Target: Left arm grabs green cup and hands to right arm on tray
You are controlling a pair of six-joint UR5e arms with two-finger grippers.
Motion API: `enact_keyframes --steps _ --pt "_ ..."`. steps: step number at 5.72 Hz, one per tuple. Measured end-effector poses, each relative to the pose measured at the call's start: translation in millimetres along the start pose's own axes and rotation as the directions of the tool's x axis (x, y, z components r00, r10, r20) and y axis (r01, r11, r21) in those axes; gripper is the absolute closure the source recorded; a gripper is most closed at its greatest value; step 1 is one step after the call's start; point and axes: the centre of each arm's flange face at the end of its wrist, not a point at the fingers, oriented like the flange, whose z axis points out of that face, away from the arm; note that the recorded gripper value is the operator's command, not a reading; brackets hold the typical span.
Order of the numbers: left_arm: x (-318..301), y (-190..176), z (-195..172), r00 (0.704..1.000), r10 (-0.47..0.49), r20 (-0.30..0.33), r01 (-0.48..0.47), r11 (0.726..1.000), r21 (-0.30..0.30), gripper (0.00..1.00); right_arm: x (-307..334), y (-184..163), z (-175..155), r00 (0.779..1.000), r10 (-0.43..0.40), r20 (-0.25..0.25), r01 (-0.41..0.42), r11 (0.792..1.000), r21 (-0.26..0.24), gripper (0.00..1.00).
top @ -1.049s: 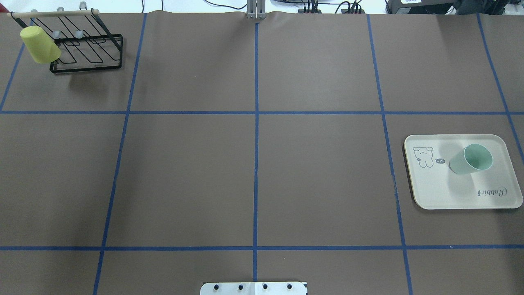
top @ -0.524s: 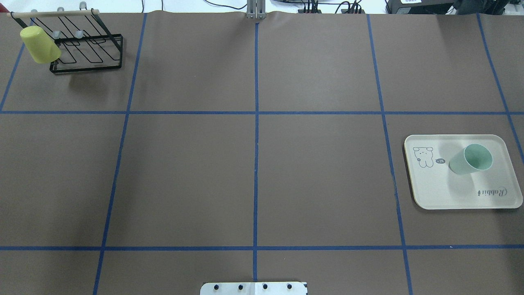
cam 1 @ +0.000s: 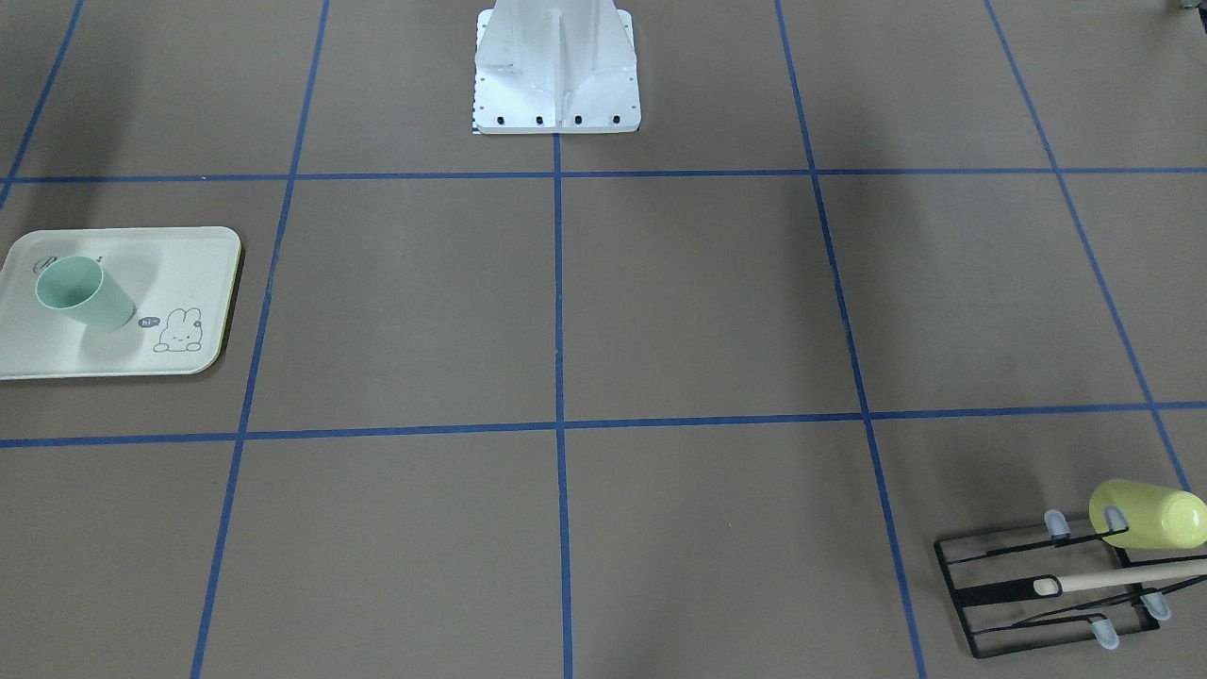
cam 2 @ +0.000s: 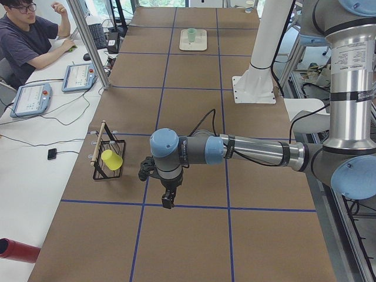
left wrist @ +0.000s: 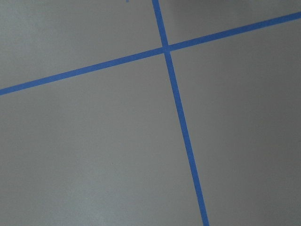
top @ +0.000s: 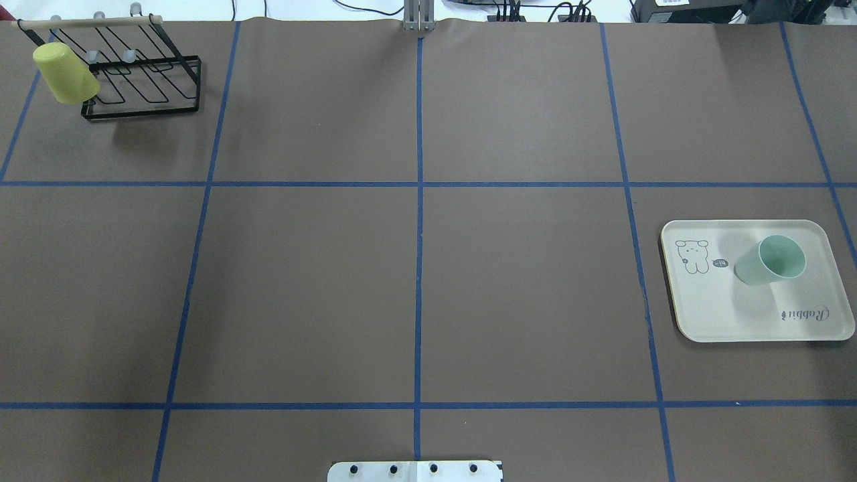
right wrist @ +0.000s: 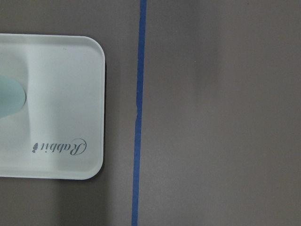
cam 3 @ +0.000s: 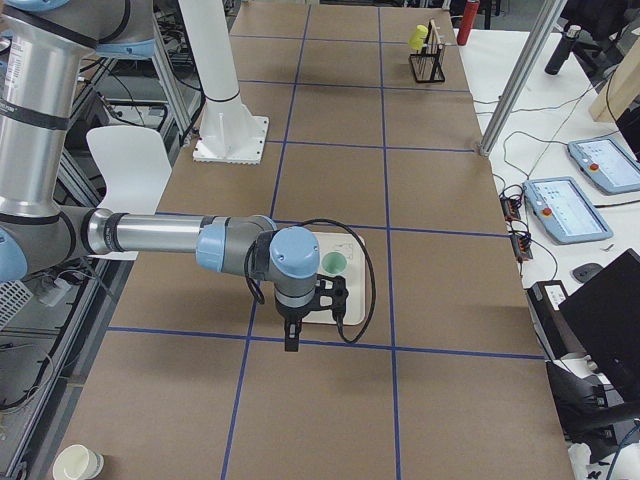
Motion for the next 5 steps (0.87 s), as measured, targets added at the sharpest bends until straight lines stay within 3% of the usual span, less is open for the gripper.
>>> enact_keyframes --steps 5 --pt "3.6 -2.1 -4.0 1.0 0.008 0.002 -0.008 1.0 0.008 0.0 3.7 -0.3 4.0 1.0 0.009 -0.001 -0.009 1.0 -0.008 0.0"
